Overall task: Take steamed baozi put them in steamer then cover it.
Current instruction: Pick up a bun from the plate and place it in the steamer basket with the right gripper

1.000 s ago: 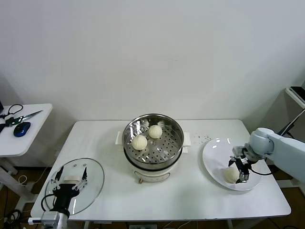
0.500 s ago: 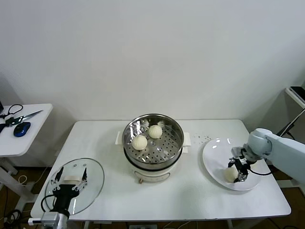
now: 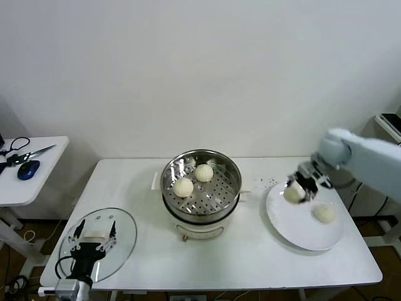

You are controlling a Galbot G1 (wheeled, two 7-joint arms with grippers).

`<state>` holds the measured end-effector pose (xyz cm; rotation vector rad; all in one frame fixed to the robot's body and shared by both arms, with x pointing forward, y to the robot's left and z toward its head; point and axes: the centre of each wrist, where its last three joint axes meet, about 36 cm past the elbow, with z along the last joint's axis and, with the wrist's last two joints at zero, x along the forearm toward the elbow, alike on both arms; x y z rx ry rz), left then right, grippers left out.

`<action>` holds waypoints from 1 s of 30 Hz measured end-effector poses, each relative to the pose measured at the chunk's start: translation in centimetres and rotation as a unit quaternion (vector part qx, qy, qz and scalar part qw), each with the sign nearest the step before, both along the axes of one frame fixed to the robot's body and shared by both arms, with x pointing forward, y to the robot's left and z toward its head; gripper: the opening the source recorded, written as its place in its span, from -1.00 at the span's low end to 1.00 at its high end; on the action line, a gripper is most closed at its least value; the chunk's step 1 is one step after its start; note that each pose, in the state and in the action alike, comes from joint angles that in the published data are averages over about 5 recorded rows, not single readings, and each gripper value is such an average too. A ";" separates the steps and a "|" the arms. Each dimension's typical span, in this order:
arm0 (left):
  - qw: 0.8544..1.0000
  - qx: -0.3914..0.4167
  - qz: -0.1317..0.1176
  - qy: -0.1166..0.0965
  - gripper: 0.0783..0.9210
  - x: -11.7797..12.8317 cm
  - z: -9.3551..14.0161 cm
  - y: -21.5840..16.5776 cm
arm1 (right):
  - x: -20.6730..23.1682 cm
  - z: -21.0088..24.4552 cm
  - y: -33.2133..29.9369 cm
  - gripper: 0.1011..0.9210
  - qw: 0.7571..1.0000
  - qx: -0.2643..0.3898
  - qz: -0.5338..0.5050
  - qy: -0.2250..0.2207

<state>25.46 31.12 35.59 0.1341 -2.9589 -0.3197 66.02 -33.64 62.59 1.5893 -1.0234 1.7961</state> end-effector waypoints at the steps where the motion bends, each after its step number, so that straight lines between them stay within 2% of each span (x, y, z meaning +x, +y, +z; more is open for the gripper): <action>1: 1.000 0.000 -0.001 0.001 0.77 -0.1 0.0 0.0 | 0.4 1.3 1.0 0.39 1.000 -0.003 0.022 -0.007; 8: 1.000 -0.001 -0.002 0.000 0.77 -0.3 0.2 -0.2 | 1.6 8.1 9.7 0.40 0.985 -0.026 0.167 -0.042; 14: 1.000 0.002 -0.006 0.000 0.77 -0.4 0.6 -0.4 | 1.4 9.7 18.0 0.41 0.959 -0.050 0.275 -0.054; 23: 1.000 0.011 -0.015 0.003 0.77 -0.6 0.9 -0.1 | -0.5 6.1 28.4 0.45 0.914 -0.076 0.397 -0.040; 30: 1.000 0.011 -0.014 0.009 0.77 -1.0 0.6 0.2 | -2.3 1.4 32.7 0.45 0.889 -0.079 0.450 -0.012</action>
